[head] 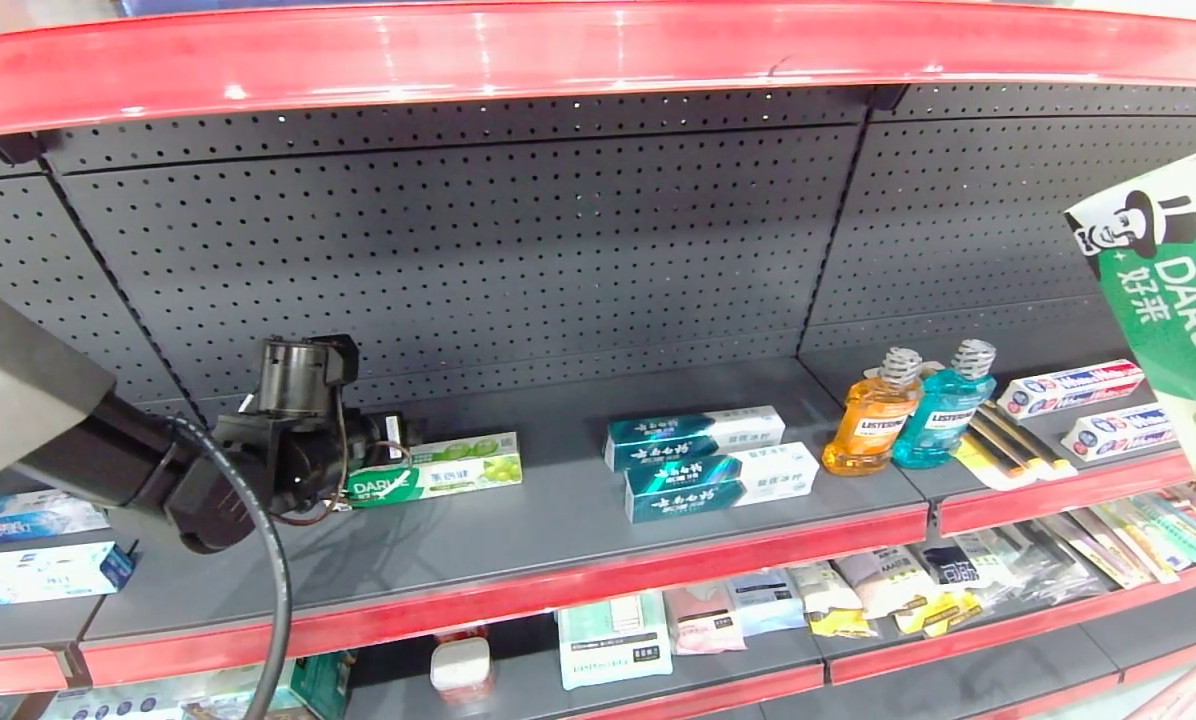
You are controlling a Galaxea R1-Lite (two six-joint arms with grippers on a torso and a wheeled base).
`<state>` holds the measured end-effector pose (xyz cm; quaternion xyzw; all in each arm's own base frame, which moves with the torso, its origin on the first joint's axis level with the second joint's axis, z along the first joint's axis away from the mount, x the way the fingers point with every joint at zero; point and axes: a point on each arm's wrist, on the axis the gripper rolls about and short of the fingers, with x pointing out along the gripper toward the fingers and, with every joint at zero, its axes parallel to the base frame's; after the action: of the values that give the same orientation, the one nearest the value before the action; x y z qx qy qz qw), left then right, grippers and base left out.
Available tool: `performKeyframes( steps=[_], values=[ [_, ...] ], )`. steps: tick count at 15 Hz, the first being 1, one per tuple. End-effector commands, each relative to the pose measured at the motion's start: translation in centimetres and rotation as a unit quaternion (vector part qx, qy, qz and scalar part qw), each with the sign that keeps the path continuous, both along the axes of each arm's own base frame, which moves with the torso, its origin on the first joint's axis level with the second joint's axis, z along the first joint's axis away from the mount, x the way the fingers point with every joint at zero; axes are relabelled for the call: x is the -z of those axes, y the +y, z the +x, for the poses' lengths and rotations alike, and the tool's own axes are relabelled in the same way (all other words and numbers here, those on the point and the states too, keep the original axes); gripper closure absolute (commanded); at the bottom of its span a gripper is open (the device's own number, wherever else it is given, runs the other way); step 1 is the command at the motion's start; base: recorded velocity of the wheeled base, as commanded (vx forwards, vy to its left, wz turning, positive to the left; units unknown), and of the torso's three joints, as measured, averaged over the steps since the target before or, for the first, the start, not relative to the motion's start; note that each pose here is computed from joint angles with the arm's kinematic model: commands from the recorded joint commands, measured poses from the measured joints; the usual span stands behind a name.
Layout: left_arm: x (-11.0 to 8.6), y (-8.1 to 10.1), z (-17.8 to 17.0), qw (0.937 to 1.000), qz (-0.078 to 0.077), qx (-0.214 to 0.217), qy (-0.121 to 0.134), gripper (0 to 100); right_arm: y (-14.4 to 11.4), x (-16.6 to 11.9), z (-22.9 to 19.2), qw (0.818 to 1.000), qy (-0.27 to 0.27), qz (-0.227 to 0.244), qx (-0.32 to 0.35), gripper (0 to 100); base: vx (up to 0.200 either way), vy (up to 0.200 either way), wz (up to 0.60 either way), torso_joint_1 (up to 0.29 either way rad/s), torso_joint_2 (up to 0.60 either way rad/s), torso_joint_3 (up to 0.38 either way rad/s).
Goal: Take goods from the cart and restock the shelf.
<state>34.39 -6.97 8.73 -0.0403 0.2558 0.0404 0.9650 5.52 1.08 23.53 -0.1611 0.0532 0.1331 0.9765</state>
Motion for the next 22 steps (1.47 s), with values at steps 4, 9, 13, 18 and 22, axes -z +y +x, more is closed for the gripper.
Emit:
performKeyframes(
  steps=[4, 9, 13, 18, 22],
  values=[
    [1.6, -1.2, 1.4, 0.9997, 0.016, -0.01, 0.014, 0, 0.0, 0.1, 0.0, 1.0, -0.002, -0.011, -0.003, 100, 0.0, 0.0, 0.0, 0.0, 0.0, 0.0],
    [1.5, -2.5, 2.4, 0.9998, -0.003, -0.017, 0.003, 0, 0.0, 0.3, 0.0, 1.0, 0.0, -0.013, -0.003, 100, 0.0, 0.0, 0.0, 0.0, 0.0, 0.0],
    [1.7, -3.6, 2.1, 0.9996, -0.012, -0.012, 0.024, 0, 0.0, 0.3, 0.0, 1.0, 0.0, -0.013, -0.003, 100, 0.0, 0.0, 0.0, 0.0, 0.0, 0.0],
    [2.0, -3.9, 2.6, 0.9995, -0.015, -0.016, 0.023, 0, 0.0, 0.2, 0.0, 1.0, 0.0, -0.013, -0.003, 100, 0.0, 0.0, 0.0, 0.0, 0.0, 0.0],
    [2.4, -3.8, 2.2, 0.9988, -0.004, -0.022, 0.044, 0, 0.0, 0.3, -0.2, 1.0, 0.0, -0.013, -0.003, 100, 0.0, 0.0, 0.0, 0.0, 0.0, 0.0]
  ],
)
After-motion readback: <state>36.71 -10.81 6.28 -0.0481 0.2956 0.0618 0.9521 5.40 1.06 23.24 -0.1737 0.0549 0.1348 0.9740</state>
